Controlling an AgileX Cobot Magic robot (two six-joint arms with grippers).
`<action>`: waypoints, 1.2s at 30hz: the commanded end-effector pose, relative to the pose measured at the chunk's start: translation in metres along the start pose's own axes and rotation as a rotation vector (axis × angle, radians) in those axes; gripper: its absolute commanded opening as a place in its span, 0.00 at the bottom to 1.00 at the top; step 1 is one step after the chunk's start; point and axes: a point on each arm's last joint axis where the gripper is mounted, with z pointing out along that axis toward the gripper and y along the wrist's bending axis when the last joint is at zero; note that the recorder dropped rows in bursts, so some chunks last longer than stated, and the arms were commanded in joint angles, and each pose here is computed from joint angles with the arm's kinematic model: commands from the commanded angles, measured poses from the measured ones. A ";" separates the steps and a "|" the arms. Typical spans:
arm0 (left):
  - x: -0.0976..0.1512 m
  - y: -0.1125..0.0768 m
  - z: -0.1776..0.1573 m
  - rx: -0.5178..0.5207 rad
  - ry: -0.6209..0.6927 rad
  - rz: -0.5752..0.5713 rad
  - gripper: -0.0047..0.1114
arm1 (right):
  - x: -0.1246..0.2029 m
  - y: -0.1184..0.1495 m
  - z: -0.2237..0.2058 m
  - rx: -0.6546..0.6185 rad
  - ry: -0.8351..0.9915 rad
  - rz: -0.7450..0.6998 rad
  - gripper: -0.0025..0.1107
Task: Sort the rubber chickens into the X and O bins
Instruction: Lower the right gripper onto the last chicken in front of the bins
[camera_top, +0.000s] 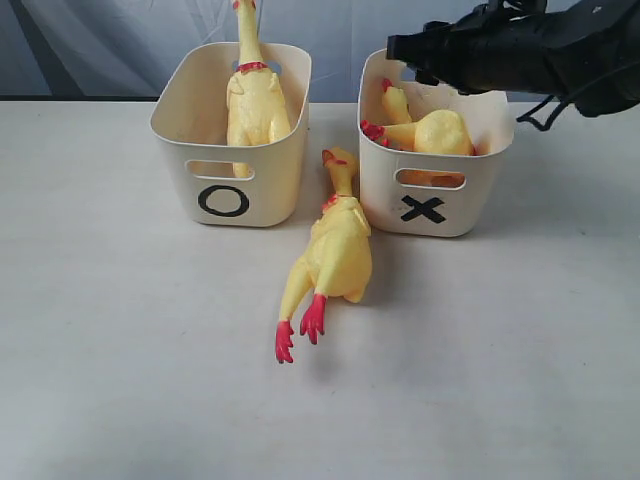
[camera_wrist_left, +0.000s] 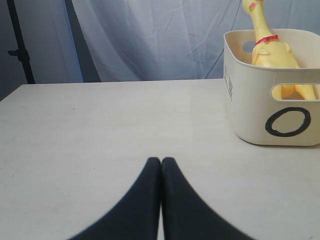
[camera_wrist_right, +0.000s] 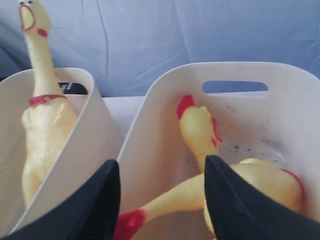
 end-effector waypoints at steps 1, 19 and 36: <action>-0.001 0.000 0.000 0.002 -0.010 -0.004 0.04 | -0.006 0.020 -0.027 -0.189 0.100 -0.032 0.44; -0.001 0.000 0.000 0.002 -0.010 -0.004 0.04 | 0.055 0.050 -0.039 -0.413 0.758 0.094 0.44; -0.001 0.000 0.000 0.002 -0.010 -0.004 0.04 | 0.125 0.081 0.008 -0.361 0.900 0.089 0.44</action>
